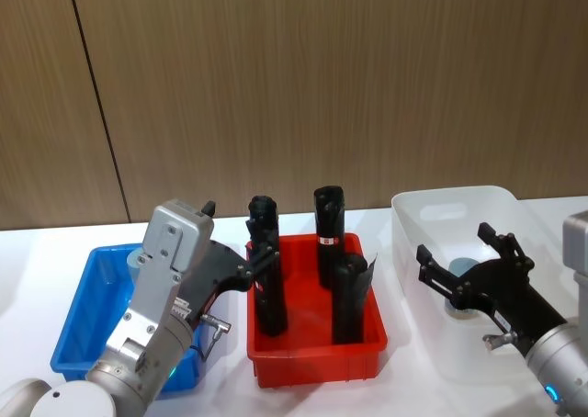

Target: Pick the cotton swabs from the blue box and place them into the white box.

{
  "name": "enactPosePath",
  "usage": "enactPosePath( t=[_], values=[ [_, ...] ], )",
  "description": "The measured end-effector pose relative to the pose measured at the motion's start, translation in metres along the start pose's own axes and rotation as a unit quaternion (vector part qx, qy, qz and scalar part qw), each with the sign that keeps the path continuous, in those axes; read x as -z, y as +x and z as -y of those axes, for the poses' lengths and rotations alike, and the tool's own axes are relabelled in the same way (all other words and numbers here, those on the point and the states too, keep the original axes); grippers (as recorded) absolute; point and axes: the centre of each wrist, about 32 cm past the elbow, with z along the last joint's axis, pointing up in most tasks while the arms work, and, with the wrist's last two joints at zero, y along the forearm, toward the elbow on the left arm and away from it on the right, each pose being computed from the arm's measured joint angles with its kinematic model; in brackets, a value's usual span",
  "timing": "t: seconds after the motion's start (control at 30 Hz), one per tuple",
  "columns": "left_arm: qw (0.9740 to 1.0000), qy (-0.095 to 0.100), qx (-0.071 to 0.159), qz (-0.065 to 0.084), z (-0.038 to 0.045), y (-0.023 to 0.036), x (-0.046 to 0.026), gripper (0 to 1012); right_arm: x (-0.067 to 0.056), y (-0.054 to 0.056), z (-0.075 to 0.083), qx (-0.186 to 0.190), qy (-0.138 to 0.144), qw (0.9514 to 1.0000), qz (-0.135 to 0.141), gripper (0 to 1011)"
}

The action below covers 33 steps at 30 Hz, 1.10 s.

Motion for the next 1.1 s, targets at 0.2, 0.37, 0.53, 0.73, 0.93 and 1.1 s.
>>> enactPosePath(
  t=[0.2, 0.37, 0.53, 0.73, 0.93, 1.1],
  values=[
    [1.0, 0.0, -0.001, 0.0, -0.0001, -0.0002, 0.0, 1004, 0.0, 0.0, 0.0, 0.0, 0.0, 1.0, 0.0, 1001],
    [1.0, 0.0, -0.001, 0.0, 0.0, -0.0003, -0.0001, 1004, 0.0, 0.0, 0.0, 0.0, 0.0, 1.0, 0.0, 1001],
    [1.0, 0.0, -0.001, 0.0, 0.0, -0.0002, -0.0002, 1004, 0.0, 0.001, 0.0, -0.002, -0.002, 1.0, 0.0, 1001],
    [1.0, 0.0, -0.001, 0.0, 0.0001, 0.0, -0.0003, 1004, 0.0, 0.003, -0.001, -0.011, -0.009, 0.9999, -0.003, 1001],
    [1.0, 0.0, -0.001, 0.0, 0.0001, 0.0001, -0.0002, 1004, -0.002, 0.007, -0.003, -0.03, -0.023, 0.9993, -0.008, 1001],
    [1.0, 0.0, -0.001, 0.0, 0.0001, 0.0001, -0.0001, 1004, -0.002, 0.011, -0.007, -0.05, -0.039, 0.9979, -0.015, 1001]
  ],
)
